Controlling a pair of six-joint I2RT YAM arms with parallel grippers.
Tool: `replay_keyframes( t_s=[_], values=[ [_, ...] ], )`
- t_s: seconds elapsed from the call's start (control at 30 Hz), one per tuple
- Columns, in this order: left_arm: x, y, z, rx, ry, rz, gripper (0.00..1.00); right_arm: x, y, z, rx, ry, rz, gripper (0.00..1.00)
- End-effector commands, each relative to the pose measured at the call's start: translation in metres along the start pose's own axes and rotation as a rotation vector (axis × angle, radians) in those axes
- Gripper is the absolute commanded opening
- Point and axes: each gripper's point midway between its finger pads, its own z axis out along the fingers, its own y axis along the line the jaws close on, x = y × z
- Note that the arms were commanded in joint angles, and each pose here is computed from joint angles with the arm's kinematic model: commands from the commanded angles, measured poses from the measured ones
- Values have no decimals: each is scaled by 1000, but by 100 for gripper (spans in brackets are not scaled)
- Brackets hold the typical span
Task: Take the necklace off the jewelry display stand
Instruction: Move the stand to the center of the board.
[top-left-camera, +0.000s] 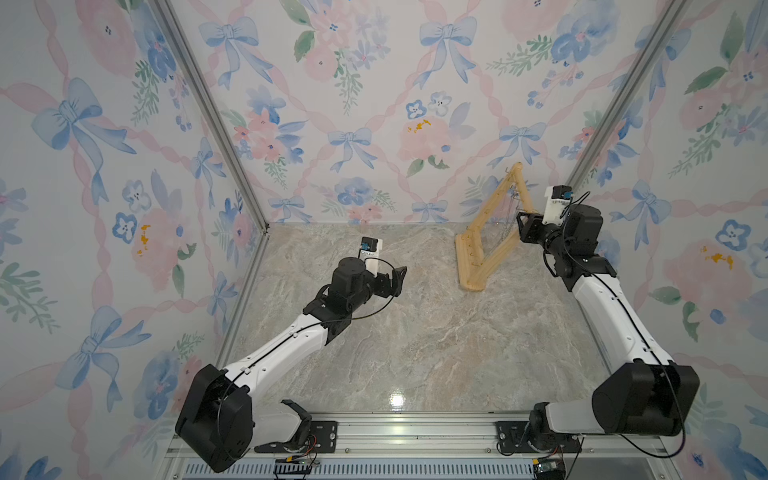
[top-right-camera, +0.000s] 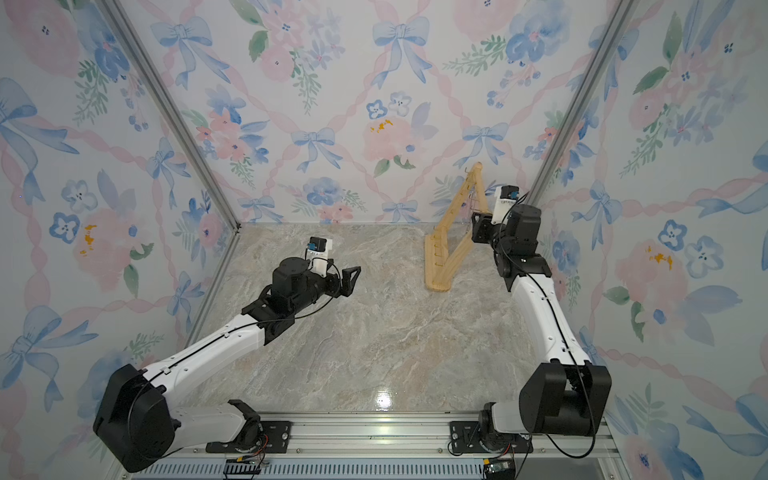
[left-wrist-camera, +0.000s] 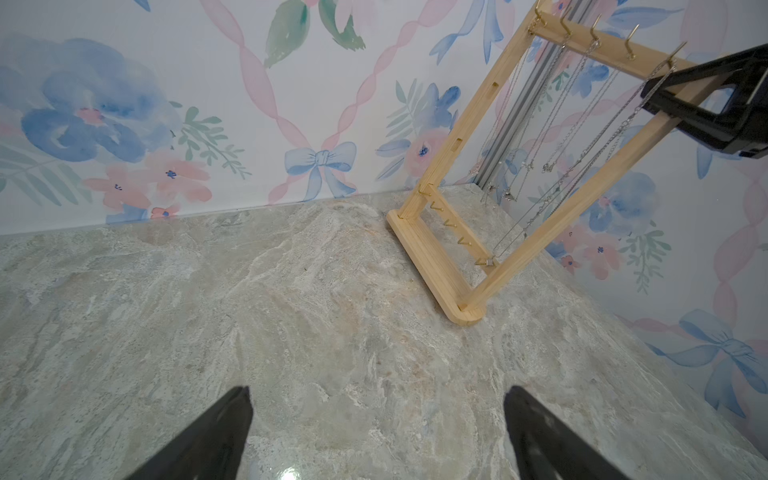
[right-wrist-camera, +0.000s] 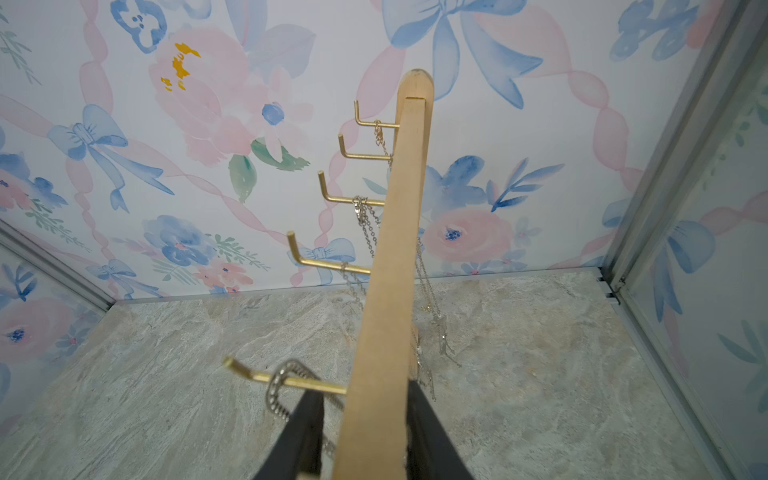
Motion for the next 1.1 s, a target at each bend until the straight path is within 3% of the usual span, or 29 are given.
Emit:
replay_keyframes(
  t_s=[0.0, 0.23, 0.57, 1.07],
  values=[
    [-4, -1, -3, 1, -5, 24, 98, 4, 15, 2, -83, 3, 8, 31],
    [-6, -1, -4, 0, -10, 21, 98, 4, 41, 0, -137, 3, -63, 26],
    [-6, 4, -4, -29, -16, 21, 98, 14, 107, -2, -296, 9, -237, 26],
    [-15, 55, -14, -253, -71, 4, 98, 45, 209, 16, -618, 44, -409, 26]
  ],
)
